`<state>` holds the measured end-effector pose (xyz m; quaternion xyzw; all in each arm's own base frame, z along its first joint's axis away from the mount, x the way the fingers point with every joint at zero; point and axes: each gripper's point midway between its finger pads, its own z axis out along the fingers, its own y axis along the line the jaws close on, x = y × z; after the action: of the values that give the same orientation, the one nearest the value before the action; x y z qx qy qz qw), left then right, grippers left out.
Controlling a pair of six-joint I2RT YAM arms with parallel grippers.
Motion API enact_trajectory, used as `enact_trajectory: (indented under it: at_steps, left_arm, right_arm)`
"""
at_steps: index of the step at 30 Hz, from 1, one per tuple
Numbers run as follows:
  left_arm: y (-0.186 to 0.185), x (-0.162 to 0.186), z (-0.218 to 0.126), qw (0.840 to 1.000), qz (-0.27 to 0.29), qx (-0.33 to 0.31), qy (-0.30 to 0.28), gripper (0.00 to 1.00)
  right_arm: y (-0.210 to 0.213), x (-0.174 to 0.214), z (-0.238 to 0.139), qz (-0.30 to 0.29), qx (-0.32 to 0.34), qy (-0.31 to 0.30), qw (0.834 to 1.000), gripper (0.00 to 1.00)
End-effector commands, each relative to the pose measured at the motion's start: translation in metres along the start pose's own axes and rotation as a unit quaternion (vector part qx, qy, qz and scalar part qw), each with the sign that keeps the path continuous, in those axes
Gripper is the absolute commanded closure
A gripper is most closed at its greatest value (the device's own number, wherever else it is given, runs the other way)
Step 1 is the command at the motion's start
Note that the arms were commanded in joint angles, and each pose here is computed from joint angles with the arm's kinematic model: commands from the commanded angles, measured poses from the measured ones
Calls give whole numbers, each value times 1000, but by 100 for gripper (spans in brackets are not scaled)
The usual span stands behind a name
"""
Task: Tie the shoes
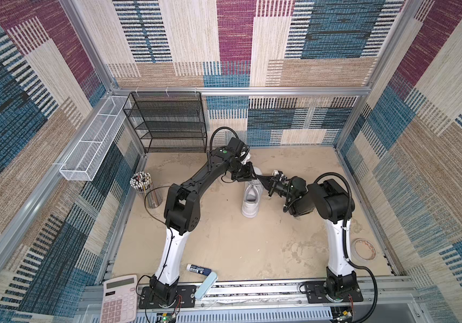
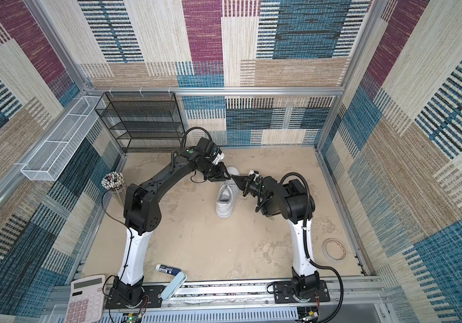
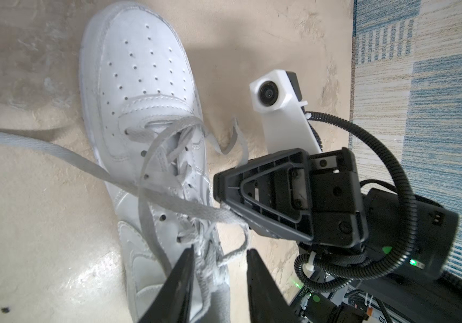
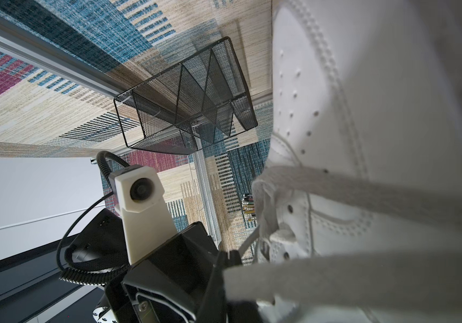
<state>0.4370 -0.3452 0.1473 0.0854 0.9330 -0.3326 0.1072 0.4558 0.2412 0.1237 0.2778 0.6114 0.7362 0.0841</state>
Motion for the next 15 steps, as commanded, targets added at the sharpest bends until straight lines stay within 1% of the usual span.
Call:
enact_trajectory:
  at_steps: [1,15]
  left_arm:
    - [-2,0,1,1000,6,9,3,66]
    - [0,-4,8,1000,1,12,0,66]
  right_arm:
    - [72,42,-9,-137,-136,57,980,100]
    - [72,45,-9,-135,-135,61,980,100]
